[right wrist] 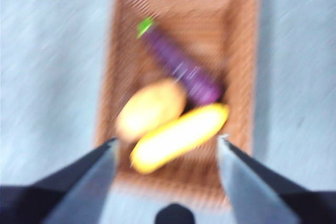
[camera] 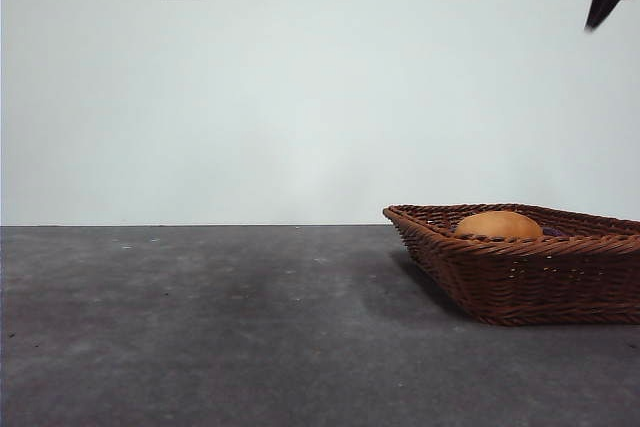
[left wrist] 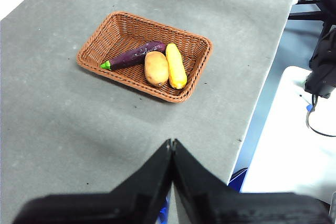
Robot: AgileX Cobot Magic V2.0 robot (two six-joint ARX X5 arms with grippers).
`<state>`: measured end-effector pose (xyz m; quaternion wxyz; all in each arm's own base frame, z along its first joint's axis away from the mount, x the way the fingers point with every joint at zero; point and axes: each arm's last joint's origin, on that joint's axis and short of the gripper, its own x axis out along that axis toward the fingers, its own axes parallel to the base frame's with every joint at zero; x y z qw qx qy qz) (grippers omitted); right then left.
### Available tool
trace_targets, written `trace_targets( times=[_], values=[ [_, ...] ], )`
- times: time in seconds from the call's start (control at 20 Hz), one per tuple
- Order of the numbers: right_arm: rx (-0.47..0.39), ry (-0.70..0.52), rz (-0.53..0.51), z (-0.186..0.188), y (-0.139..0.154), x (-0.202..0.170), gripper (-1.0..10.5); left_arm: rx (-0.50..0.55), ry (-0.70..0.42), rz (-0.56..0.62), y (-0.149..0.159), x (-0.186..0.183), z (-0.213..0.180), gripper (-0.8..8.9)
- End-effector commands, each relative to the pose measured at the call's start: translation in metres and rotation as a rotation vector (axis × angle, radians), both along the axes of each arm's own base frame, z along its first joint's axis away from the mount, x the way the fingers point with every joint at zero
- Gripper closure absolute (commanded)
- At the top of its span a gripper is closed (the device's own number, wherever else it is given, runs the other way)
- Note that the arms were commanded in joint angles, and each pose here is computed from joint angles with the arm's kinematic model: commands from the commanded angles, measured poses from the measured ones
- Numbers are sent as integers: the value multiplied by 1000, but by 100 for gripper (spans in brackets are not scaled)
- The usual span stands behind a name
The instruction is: Help me put the vegetables on the table into the basket
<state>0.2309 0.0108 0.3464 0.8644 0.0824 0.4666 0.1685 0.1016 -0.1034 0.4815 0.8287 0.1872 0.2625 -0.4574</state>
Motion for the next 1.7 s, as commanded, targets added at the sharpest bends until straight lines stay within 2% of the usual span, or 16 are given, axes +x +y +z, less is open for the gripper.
trace_targets(
  times=[0.05,0.2,0.3,0.55,1.1,1.7],
  values=[
    [-15,-10,56,12,3,-29,798,0,10,5,-1,1,-2,821],
    [-26,-44,85,26,5,-68,919,3,5,0,-1,1,-2,821],
    [-34,-71,94,32,4,-87,955,7,-1,-5,-1,1,-2,821],
    [-51,-87,119,36,3,-109,955,10,-5,-9,-1,1,-2,821],
    [-52,-55,122,33,4,-103,947,29,-23,24,0,2,-2,818],
    [-48,88,125,15,5,-65,947,35,-32,20,0,2,-2,817]
  ],
)
